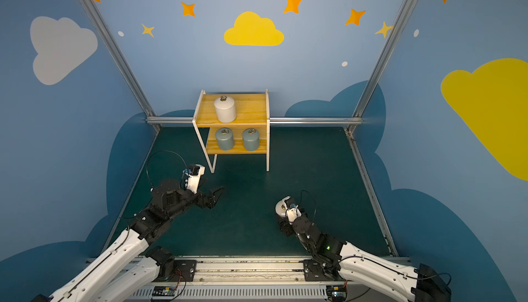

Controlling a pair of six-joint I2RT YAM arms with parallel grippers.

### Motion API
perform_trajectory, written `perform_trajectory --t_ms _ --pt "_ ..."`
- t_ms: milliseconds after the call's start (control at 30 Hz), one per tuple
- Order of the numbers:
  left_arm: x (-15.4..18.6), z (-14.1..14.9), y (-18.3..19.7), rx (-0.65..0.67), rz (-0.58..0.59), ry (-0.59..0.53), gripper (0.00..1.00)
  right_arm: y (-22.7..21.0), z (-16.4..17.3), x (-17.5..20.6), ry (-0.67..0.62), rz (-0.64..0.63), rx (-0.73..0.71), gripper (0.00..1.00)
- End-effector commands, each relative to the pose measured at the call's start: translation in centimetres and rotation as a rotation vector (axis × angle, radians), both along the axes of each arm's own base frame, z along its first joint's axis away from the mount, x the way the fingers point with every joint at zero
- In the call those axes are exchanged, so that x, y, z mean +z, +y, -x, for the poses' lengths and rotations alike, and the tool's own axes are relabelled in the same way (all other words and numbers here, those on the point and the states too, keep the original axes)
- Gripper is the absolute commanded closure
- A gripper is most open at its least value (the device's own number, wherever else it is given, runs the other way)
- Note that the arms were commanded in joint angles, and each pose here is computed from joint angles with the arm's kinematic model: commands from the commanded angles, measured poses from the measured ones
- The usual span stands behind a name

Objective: Remove the tea canisters from the shelf
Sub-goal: Place the tea canister at the center of the board.

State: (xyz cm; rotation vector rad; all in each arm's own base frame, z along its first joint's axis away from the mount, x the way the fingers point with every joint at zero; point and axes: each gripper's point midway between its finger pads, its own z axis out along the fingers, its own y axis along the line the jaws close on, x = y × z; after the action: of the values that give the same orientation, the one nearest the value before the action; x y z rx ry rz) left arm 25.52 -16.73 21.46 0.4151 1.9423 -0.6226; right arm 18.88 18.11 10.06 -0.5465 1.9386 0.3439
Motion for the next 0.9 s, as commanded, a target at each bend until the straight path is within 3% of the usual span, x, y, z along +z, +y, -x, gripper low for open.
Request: perform_trajectory --t_ms 0,867 --pt "0.1 0.0 -0.3 -0.015 0.013 -0.01 0.0 -0.5 -0.9 1.7 -0.037 -0.072 -0.087 0.43" --pt "-1.1 0.3 -0.3 -0.022 0.008 -0.004 0.0 -1.4 0.6 -3.2 0.101 -0.01 -0.182 0.41"
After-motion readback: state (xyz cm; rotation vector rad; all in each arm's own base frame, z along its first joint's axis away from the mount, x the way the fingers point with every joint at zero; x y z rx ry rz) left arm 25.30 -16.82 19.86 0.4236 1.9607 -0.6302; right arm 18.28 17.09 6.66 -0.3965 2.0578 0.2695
